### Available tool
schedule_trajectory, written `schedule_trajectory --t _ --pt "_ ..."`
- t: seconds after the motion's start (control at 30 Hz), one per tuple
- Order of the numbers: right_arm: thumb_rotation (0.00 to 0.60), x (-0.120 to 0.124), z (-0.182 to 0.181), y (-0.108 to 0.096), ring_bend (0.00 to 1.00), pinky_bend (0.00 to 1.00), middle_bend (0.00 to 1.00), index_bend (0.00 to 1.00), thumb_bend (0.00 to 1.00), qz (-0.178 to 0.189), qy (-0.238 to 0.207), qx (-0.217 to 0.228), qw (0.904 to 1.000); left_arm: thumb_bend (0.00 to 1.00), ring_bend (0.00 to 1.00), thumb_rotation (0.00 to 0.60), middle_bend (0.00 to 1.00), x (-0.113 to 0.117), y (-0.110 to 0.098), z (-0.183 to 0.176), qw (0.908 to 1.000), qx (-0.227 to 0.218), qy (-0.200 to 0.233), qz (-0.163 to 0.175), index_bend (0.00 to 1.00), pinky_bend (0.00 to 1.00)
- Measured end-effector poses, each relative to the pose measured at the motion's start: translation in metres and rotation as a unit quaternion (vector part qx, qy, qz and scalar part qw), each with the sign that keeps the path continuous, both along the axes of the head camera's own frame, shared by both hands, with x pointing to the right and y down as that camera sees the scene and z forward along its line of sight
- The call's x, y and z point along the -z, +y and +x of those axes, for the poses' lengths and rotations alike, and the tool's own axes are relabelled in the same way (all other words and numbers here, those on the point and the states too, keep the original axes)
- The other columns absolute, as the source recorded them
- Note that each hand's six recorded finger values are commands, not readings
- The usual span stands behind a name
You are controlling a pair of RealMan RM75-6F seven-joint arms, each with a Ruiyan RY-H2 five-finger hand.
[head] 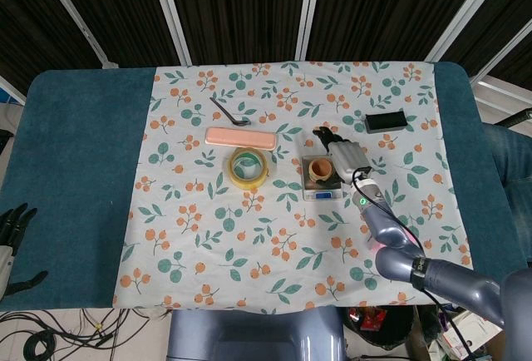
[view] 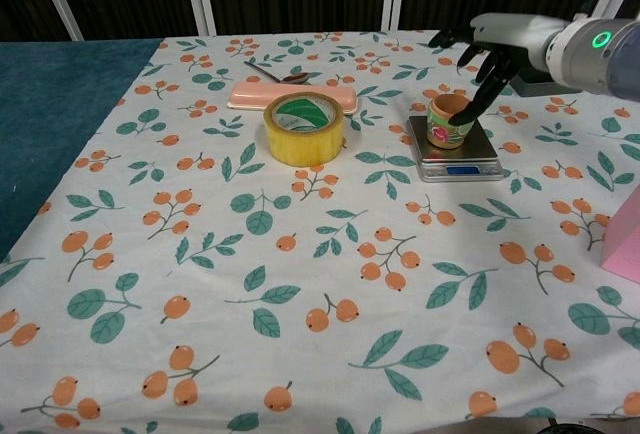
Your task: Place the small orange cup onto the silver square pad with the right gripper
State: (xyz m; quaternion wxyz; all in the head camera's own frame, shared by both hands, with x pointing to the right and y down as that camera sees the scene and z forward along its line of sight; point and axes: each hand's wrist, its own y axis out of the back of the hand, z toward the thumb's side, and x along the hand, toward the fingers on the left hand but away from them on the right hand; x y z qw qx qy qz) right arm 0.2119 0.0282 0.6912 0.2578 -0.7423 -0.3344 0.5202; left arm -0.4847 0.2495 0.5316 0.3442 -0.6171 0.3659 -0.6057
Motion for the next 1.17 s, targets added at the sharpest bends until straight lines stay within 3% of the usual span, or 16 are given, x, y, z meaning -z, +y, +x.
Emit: schedule_trajectory --t 0.17,0.3,0.4,0.63,0.87,1.0,1.17 --pt "0.6 0.046 0.016 0.0 0.13 0.21 0.0 0.07 0.08 0.058 -0.005 0.005 0.9983 0.13 0.0 0.6 0.0 0.0 0.0 0.0 1.0 0.0 -0.001 0.0 0.05 0.27" --pt "0.6 0.083 0.039 0.017 0.13 0.21 0.0 0.07 0.08 0.104 0.019 0.014 0.9943 0.13 0.0 0.6 0.0 0.0 0.0 0.0 1.0 0.004 0.002 -0.001 0.05 0.27" --pt "0.6 0.109 0.064 0.043 0.13 0.21 0.0 0.07 0.08 0.122 0.045 0.012 0.9914 0.13 0.0 0.6 0.0 0.0 0.0 0.0 1.0 0.006 0.003 -0.001 0.05 0.27" --pt "0.6 0.153 0.133 0.127 0.13 0.21 0.0 0.07 0.08 0.139 0.114 -0.031 0.9832 0.13 0.0 0.6 0.0 0.001 -0.001 0.001 1.0 0.001 0.004 0.002 0.05 0.25" --pt "0.6 0.167 0.176 0.204 0.12 0.21 0.0 0.06 0.08 0.144 0.161 -0.075 0.9735 0.13 0.0 0.6 0.0 0.004 -0.001 0.004 0.9998 -0.009 0.006 0.016 0.03 0.16" --pt "0.6 0.164 0.185 0.223 0.12 0.21 0.0 0.06 0.08 0.155 0.176 -0.072 0.9695 0.12 0.0 0.6 0.0 0.006 -0.001 0.008 0.9994 -0.021 0.011 0.026 0.02 0.07" --pt "0.6 0.16 0.19 0.23 0.12 0.21 0.0 0.06 0.08 0.163 0.182 -0.074 0.9668 0.12 0.0 0.6 0.0 0.012 0.0 0.013 0.9977 -0.042 0.019 0.05 0.01 0.04"
